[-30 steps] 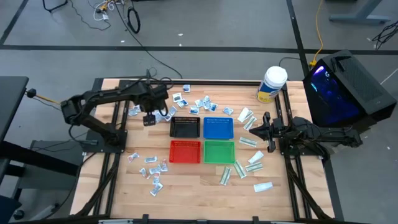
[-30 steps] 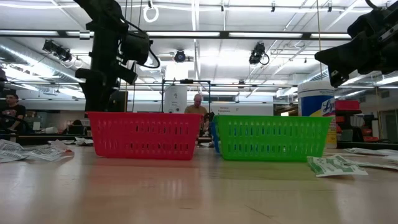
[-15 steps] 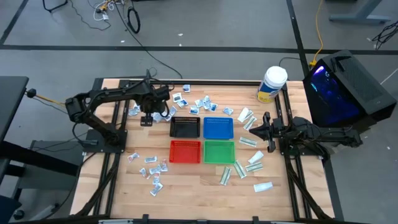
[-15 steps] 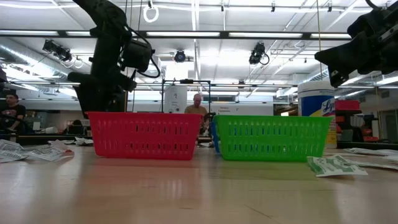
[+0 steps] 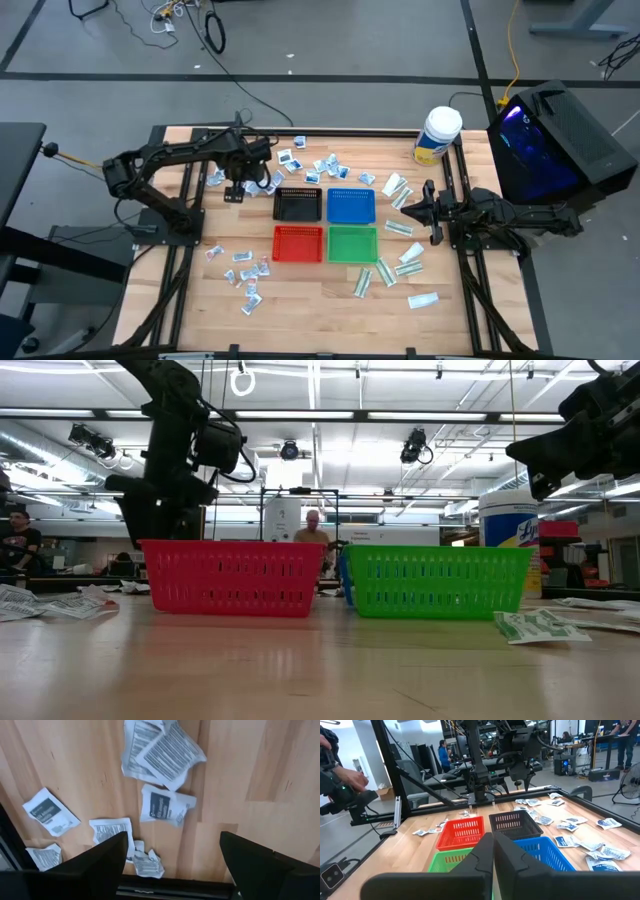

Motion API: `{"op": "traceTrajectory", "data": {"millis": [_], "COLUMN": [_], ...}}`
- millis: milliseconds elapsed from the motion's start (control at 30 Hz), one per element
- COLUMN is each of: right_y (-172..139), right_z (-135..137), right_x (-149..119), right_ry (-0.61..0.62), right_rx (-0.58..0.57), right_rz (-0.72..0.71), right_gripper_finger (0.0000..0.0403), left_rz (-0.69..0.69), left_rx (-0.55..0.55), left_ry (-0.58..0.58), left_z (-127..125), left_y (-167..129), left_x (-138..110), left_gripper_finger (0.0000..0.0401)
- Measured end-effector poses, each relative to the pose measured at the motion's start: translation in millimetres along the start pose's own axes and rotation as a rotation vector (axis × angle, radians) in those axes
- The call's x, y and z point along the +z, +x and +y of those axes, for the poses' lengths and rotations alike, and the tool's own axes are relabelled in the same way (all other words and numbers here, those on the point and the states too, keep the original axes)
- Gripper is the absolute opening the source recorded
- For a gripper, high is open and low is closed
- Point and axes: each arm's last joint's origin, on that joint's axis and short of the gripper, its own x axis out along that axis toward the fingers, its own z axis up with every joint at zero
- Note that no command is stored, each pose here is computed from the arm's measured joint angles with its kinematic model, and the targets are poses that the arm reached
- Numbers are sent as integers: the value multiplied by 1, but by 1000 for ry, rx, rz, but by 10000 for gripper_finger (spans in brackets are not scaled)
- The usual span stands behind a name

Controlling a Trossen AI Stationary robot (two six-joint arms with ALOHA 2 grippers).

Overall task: Pick & Place First Aid Supplies
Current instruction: Put the gray towelette pack into the black bin

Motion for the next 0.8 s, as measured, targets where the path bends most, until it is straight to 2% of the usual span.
{"op": "traceTrajectory", "data": {"millis": [200,400,567,800], "right_y": [0,0,0,0], "right_z": [0,0,0,0], "right_x": [0,0,0,0], "right_ry": [0,0,0,0], "right_rx": [0,0,0,0], "right_rz": [0,0,0,0], "right_gripper_finger": [18,18,18,18], "left_rz": [-54,-94,-142,-173], "left_rx": [29,53,-2,12], "left_ry": [-2,-12,-38,0], "left_z": [-7,-8,-6,3], "left_y": [-2,-2,0,2], "left_x": [-12,-14,-14,-16], "left_gripper_finger": [326,326,326,326]}}
